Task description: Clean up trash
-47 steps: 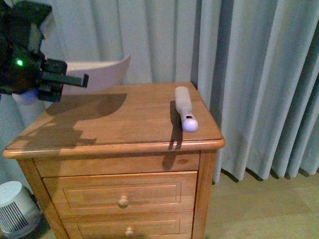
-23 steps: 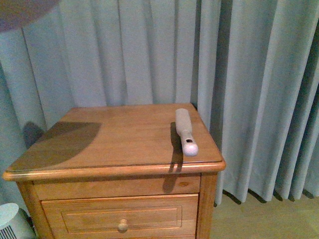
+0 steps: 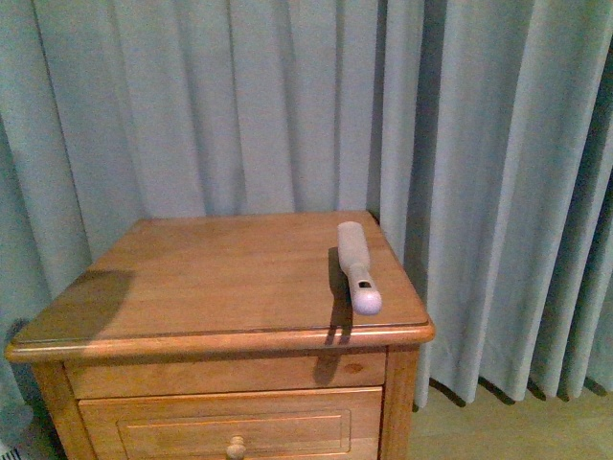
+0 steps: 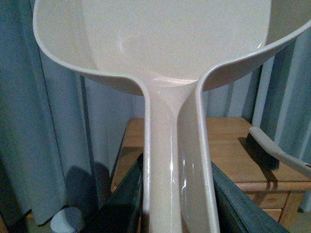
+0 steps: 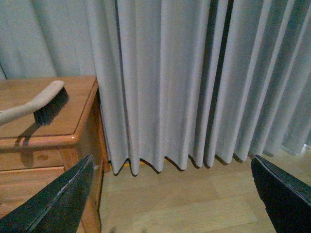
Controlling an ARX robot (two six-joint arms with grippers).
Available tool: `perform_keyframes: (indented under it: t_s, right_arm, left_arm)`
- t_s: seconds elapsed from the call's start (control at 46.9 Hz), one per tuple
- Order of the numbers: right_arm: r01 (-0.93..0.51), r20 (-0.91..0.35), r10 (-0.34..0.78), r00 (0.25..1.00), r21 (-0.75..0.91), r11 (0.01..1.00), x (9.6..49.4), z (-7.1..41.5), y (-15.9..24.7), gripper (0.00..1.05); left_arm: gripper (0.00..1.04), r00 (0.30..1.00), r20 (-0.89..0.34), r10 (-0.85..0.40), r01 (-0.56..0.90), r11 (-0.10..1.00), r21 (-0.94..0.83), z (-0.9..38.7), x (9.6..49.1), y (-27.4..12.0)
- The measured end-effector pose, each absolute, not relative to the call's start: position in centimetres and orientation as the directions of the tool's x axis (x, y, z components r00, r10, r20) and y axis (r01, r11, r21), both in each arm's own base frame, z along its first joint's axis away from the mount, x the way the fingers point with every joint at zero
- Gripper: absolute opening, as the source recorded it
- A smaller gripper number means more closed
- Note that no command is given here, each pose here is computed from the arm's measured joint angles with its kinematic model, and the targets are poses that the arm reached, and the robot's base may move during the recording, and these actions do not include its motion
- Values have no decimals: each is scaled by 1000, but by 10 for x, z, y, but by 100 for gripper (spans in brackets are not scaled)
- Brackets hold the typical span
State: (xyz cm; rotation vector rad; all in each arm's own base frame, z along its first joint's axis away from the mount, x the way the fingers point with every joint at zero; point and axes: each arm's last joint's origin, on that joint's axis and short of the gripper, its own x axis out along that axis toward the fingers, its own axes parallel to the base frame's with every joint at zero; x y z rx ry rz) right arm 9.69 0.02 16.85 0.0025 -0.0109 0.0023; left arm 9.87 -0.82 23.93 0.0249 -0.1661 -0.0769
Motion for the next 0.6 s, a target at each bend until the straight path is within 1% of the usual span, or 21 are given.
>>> perform_keyframes:
  t_s: [0.064,0.085,0.128,0.149,0.192,0.234,0.298,0.362,0.405,0.554,0.596]
  right_arm:
    - [2,-1,-2,1000,-1,1000,97,168,0,97]
    - [26,-36,-27,999,-16,1000,97,167,0,97]
    - [56,-152,-64,986,-60,997,100,167,3,97]
    - [57,-171,-68,983,-70,996,102,169,4,97]
    - [24,-196,-39,980,-78,997,111,179,10,97]
    - [12,-190,-27,981,-80,997,119,189,14,97]
    - [-28,-170,14,985,-78,997,137,214,24,97]
    - [-83,-203,67,977,-72,994,160,235,37,97]
    - [-117,-263,100,960,-49,992,180,246,47,97]
    - [-133,-392,128,911,13,991,225,265,71,97]
    - [-132,-461,133,877,35,991,248,268,86,97]
  left_arm:
    - [28,984,157,-81,78,997,23,237,99,-8]
    - [28,985,155,-82,80,997,20,236,99,-8]
    - [28,985,155,-82,80,997,17,236,99,-8]
    - [28,984,156,-81,80,997,14,236,99,-8]
    - [28,984,157,-81,80,997,13,236,99,-8]
    - [28,984,157,-81,80,997,12,236,99,-8]
    - [28,984,157,-81,80,997,11,236,99,-8]
    - [28,984,157,-81,80,997,10,236,99,-8]
    - [28,984,157,-81,80,997,10,236,99,-8]
    - [28,984,157,-81,80,997,10,236,99,-8]
    - [28,984,157,-81,80,997,10,236,99,-8]
